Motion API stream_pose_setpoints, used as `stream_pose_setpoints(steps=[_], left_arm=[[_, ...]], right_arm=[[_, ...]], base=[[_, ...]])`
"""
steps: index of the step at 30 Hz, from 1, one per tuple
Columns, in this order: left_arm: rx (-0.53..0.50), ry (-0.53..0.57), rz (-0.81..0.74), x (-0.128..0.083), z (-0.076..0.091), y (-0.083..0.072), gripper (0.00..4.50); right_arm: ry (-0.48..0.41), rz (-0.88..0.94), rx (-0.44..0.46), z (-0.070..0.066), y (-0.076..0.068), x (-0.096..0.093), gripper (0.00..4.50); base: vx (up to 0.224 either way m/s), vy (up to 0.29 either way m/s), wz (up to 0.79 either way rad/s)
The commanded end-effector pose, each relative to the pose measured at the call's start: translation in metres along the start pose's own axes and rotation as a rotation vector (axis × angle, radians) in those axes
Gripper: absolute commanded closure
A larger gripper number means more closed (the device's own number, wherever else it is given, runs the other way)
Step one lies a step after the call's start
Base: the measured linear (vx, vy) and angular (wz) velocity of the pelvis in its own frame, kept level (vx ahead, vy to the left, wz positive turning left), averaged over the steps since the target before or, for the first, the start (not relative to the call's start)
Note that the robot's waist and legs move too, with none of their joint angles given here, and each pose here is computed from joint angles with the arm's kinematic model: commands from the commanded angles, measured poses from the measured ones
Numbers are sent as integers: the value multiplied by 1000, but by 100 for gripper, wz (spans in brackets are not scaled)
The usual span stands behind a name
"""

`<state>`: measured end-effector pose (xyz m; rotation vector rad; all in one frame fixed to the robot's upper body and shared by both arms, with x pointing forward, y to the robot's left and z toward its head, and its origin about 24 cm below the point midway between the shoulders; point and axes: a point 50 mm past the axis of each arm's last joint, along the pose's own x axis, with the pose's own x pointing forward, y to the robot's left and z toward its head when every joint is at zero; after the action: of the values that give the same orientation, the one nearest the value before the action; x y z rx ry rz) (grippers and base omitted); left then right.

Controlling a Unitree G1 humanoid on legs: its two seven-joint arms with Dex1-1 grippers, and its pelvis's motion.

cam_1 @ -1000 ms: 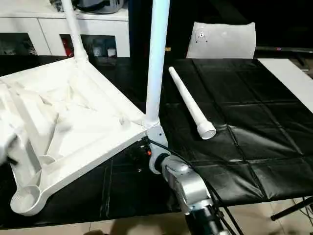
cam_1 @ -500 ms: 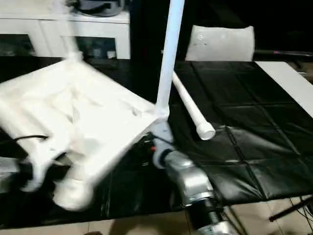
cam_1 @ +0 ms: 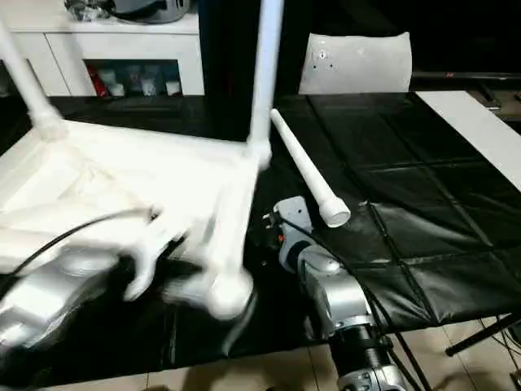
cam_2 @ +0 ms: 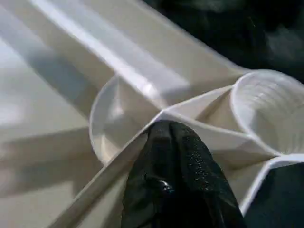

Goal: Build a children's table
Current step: Rotate table base, then pick table leg

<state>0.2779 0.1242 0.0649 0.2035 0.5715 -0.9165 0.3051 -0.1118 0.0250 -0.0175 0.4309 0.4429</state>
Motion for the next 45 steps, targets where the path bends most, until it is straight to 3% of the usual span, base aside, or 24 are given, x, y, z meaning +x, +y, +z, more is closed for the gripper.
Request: stream_pose_setpoints(steps=[1, 3, 4, 5, 6, 8, 10, 14, 21, 24, 32, 34, 36, 39, 41, 42, 45], left_arm=[[47, -69, 50, -2, 14, 5, 444], [56, -144, 103, -6, 22, 9, 444], [71, -156, 108, -9, 23, 9, 407], [85, -165, 112, -10, 24, 10, 407], [72, -180, 105, -17, 24, 8, 407], [77, -184, 109, -20, 24, 7, 389], [89, -206, 132, -32, 24, 6, 373], [102, -225, 157, -51, 23, -1, 345], [102, -212, 146, -68, 25, -12, 290], [107, -198, 128, -74, 27, -20, 269], [99, -185, 127, -78, 30, -24, 212], [97, -170, 123, -79, 30, -24, 203], [97, -164, 117, -80, 30, -25, 172], [97, -149, 103, -78, 28, -27, 168], [98, -144, 99, -78, 28, -27, 141], [99, -142, 97, -77, 29, -28, 130], [100, -140, 92, -76, 29, -28, 130]], right_arm=[[-69, -26, -20, 24, -5, -2, 0], [-82, -92, -39, 47, -23, -5, 0], [-69, -95, -49, 52, -27, -5, 0], [-59, -96, -56, 56, -29, -4, 0], [-52, -120, -71, 68, -38, -3, 0], [-38, -134, -73, 72, -43, -2, 0], [27, -189, -82, 82, -61, 3, 0], [40, -256, -70, 94, -85, 10, 0], [119, -315, -76, 87, -97, 16, 0], [185, -305, -15, 75, -97, 20, 0], [227, -371, 23, 68, -105, 17, 0], [300, -364, 26, 63, -104, 16, 0], [321, -358, 25, 61, -104, 16, 0], [365, -339, 45, 54, -103, 14, 0], [374, -337, 58, 52, -104, 14, 0], [387, -333, 71, 50, -104, 13, 19], [400, -305, 89, 50, -103, 12, 19]], base=[[0, 0, 0], [0, 0, 0], [0, 0, 0], [0, 0, 0], [0, 0, 0], [0, 0, 0], [0, 0, 0], [0, 0, 0], [0, 0, 0], [0, 0, 0], [0, 0, 0], [0, 0, 0], [0, 0, 0], [0, 0, 0], [0, 0, 0], [0, 0, 0], [0, 0, 0]])
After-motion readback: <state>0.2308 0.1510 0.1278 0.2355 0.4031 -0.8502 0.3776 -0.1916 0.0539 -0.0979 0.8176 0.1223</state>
